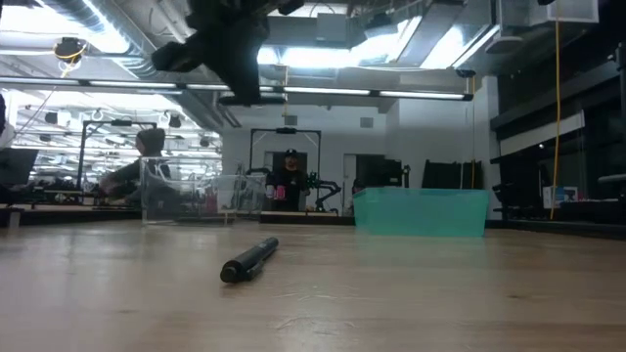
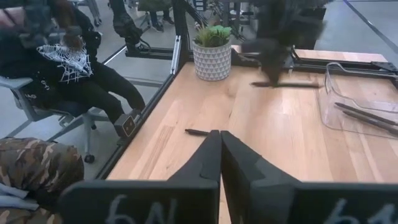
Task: Sort pens & pencils
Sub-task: Put the black pen into the transparent bin
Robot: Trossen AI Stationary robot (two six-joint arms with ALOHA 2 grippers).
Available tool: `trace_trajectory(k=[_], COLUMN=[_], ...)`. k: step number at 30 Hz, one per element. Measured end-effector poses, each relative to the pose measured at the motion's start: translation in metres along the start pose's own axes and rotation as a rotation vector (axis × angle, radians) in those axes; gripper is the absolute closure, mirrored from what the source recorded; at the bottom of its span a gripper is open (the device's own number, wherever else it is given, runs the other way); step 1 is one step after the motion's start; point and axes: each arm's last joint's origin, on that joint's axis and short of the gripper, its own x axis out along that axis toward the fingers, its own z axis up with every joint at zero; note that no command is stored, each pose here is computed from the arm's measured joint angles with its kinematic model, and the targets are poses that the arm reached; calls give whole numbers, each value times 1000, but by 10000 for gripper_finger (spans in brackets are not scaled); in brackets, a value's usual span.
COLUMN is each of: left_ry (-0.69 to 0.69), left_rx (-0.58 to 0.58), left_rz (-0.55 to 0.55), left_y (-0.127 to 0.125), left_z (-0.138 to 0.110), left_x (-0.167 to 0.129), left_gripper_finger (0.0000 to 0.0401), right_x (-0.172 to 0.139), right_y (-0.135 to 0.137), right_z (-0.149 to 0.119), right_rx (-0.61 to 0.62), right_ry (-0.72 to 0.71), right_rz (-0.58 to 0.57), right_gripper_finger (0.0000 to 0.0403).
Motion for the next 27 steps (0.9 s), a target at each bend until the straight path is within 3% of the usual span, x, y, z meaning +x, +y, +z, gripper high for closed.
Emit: trace_trajectory(k=[6, 15, 27], left_ry=[-107, -92, 2], left_rx=[-74, -196, -27], left_rz=[34, 117, 187], left_y=[28, 79, 138], left_z=[52, 122, 173], left_x=[-14, -4, 12], left_gripper_finger=[384, 384, 384], right_x=[0, 0, 0], right_y=[0, -1, -1], right_z=[0, -6, -11], right_rx=[-4, -8, -6], right_ry=[1, 66, 112], right_rz=[-1, -7, -12], right_gripper_finger=[385, 397, 385])
